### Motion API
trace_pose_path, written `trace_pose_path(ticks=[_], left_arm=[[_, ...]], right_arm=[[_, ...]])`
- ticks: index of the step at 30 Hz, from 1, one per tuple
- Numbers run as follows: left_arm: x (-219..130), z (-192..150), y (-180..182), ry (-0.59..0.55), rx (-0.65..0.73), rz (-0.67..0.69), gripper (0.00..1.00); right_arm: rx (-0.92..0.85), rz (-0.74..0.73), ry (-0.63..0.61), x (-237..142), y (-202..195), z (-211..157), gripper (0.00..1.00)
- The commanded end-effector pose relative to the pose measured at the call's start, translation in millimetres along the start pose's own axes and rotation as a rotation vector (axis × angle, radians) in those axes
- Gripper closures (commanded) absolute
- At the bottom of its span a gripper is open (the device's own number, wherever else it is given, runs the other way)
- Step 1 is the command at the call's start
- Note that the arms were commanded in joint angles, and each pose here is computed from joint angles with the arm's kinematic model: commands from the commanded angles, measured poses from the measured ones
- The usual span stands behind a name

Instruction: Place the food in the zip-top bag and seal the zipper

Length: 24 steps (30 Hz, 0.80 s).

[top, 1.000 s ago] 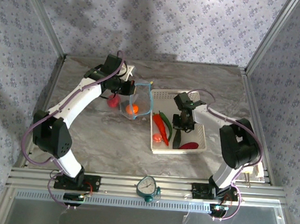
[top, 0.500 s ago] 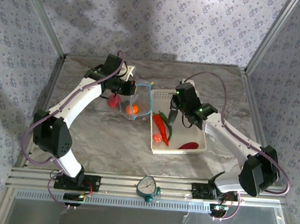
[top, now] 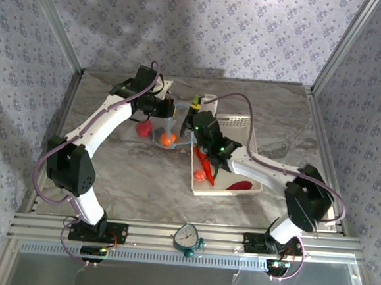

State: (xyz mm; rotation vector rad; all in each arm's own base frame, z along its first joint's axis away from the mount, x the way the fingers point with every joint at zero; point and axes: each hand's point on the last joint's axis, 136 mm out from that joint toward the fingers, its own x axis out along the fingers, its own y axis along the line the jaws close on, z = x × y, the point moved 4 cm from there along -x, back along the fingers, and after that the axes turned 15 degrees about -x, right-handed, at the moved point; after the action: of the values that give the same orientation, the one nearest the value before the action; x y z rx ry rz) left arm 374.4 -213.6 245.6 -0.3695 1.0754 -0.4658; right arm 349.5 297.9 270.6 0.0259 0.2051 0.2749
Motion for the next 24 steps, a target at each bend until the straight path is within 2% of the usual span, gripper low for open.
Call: trace_pose_path(ticks=[1,10,16,24], left_arm=[[-11.0,10.8,-9.1,-0.025,0.002,-0.039,0.99],[-19.1,14.2,-7.2,-0.046,-0.001,-0.045,0.99],[-25.9,16.6,-8.8,-0.064,0.001,-0.051,0.98],[-31.8,17.9,-10.3,-0.078,0.006,-0.056,0.98]], right_arm=[[0.034,-0.003,-0.071,9.3,17.8,12.7,0.98],[-0.004,0.040,0.067,21.0,33.0,-31.9,0.97],[-0.019,0.066,0.174,29.3,31.0,-39.3,0.80],[-0.031,0.084,0.242,29.8,27.7,-45.3,0.61]])
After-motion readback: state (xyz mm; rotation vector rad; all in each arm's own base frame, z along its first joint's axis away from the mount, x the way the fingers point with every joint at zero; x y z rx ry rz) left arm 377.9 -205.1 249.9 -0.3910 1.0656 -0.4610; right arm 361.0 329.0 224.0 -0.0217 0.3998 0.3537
